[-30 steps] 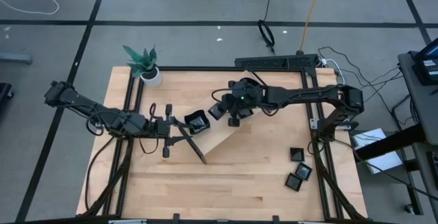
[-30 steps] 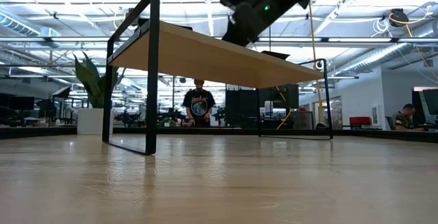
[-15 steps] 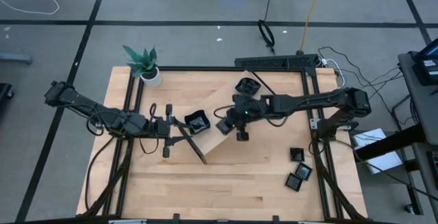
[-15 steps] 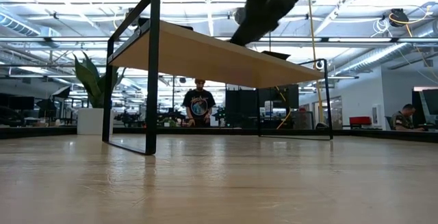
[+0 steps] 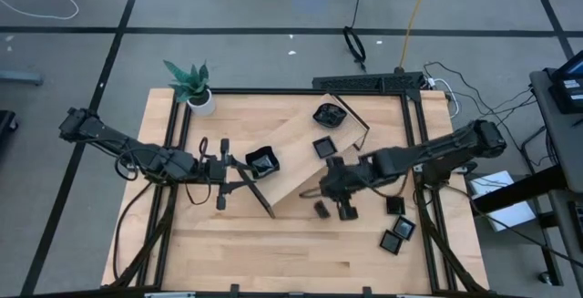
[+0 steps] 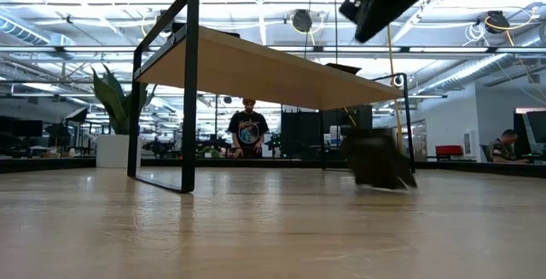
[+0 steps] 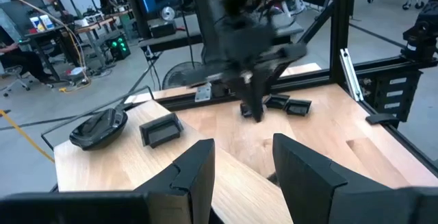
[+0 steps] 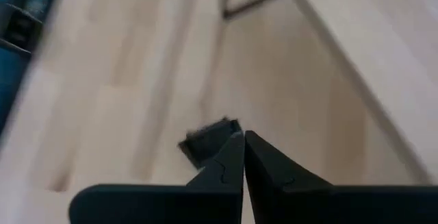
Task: Pick & Place Mini shaped plates
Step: Stack the square plate on top of the other square plate
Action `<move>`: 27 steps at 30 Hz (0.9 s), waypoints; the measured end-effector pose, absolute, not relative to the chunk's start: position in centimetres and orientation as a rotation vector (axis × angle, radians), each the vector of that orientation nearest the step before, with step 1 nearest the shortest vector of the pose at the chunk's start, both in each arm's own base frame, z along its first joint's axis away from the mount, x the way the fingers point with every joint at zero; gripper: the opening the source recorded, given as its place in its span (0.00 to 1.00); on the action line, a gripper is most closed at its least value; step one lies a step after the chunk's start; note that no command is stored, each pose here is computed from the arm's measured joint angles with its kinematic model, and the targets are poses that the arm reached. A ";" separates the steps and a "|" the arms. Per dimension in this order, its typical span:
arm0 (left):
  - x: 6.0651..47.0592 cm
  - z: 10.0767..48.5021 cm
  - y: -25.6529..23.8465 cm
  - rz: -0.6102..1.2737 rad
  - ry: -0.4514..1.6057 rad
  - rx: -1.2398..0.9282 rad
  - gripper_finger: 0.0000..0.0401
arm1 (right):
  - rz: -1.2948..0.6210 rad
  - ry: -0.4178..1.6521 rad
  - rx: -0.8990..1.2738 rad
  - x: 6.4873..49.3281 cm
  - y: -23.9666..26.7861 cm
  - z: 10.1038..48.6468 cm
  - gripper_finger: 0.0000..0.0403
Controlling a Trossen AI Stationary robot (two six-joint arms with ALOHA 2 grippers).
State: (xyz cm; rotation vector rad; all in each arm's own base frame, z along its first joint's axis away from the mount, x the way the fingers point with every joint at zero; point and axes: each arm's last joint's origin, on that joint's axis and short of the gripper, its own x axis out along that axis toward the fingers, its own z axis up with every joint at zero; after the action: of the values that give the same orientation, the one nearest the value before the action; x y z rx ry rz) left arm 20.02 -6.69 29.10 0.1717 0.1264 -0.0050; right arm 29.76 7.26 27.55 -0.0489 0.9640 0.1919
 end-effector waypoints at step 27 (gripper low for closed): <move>20.0 29.1 -6.7 -0.005 0.130 0.173 0.38 | 0.374 0.869 -0.309 26.0 14.4 16.0 0.37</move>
State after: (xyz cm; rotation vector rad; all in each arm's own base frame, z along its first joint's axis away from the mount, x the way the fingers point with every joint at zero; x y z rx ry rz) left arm 20.03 -6.69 29.06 0.1733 0.1296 -0.0049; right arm 25.99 14.39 15.97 -0.3092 0.8693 0.3736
